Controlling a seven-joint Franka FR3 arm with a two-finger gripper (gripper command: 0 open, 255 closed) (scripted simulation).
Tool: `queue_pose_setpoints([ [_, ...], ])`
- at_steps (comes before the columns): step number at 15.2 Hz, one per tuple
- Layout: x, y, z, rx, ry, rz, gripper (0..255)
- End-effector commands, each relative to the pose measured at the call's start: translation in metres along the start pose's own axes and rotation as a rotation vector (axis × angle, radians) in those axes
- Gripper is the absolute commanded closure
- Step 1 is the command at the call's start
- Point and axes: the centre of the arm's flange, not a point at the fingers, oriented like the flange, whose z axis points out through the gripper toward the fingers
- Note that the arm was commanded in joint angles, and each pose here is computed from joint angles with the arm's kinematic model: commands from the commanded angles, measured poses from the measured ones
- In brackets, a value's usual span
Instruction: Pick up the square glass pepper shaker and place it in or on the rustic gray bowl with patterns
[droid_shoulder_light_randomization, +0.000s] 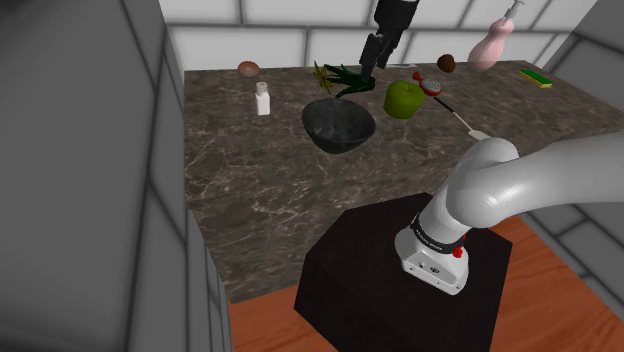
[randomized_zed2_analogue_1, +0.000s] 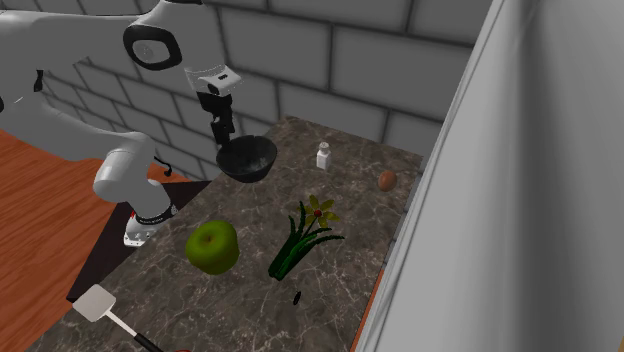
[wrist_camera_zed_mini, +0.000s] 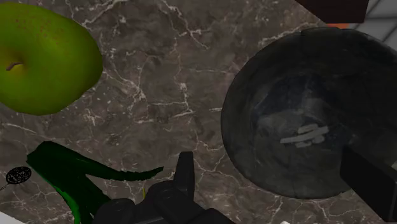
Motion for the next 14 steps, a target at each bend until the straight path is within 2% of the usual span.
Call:
queue_pose_setpoints([
  [1, 0.000, 0.000, 0.000, 0.000, 0.000, 0.000, 0],
  [14, 0.164, -0.043, 0.053, 0.014, -0.047, -0.083, 0],
])
